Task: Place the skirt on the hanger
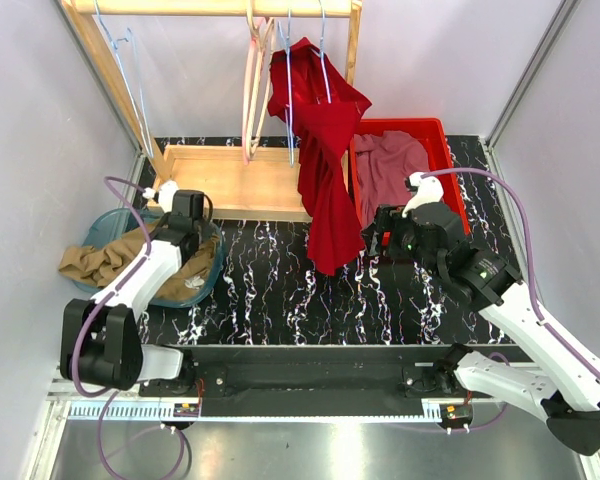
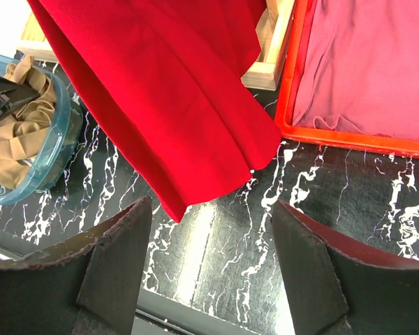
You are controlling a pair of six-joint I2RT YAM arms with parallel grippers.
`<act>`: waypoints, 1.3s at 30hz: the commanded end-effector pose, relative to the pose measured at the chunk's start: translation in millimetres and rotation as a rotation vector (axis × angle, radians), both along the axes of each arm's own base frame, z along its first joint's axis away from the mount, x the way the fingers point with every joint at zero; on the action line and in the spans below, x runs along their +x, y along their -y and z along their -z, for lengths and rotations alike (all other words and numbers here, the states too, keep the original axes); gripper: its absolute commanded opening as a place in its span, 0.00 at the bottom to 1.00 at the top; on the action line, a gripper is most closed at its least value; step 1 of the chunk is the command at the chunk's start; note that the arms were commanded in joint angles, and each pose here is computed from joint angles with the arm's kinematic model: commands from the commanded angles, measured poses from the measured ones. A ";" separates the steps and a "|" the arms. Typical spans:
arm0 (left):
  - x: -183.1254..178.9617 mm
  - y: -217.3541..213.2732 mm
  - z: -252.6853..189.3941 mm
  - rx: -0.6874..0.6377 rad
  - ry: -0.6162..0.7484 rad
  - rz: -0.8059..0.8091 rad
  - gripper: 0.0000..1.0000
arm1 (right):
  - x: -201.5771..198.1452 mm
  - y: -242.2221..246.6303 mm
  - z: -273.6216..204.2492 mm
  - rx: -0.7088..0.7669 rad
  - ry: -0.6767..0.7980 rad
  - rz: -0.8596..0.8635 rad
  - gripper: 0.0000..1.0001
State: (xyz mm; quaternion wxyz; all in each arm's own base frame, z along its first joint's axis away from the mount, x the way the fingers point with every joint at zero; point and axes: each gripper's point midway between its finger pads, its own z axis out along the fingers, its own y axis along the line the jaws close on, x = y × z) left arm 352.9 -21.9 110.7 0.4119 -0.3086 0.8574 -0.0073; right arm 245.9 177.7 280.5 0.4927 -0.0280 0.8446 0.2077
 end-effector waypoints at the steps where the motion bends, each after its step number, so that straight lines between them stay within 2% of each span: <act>1: 7.8 -1.2 -71.9 -0.014 0.188 0.013 0.00 | 6.3 2.0 -11.6 0.023 0.047 0.023 0.77; 3: 1.2 0.1 -98.1 -0.020 0.242 0.036 0.00 | 6.1 1.7 -13.8 0.028 0.051 0.023 0.77; 10: -42.0 10.3 -234.0 -0.028 0.552 0.184 0.00 | 4.6 0.1 -28.3 0.057 0.081 0.010 0.77; 20: -117.1 76.8 -414.2 -0.103 0.962 0.656 0.00 | 2.2 5.5 -73.6 0.100 0.179 0.008 0.76; 22: -127.9 92.4 -435.2 -0.133 1.003 0.758 0.00 | 0.6 8.3 -84.4 0.112 0.206 0.010 0.77; 23: -143.0 94.8 -462.5 -0.128 1.072 0.791 0.00 | -0.1 7.9 -88.2 0.111 0.221 0.000 0.77; 24: -142.3 99.1 -470.6 -0.144 1.079 0.813 0.00 | -2.1 7.7 -92.2 0.111 0.236 -0.014 0.77; 26: -164.6 104.5 -503.0 -0.145 1.162 0.874 0.00 | -11.3 -7.0 -99.4 0.102 0.274 -0.142 0.79; 31: -194.2 116.7 -544.2 -0.198 1.272 0.981 0.00 | -28.1 -44.9 -84.5 0.085 0.274 -0.408 0.84; 39: -205.7 123.4 -545.3 -0.246 1.291 1.036 0.00 | -45.4 -110.0 -60.9 0.171 0.301 -0.719 0.95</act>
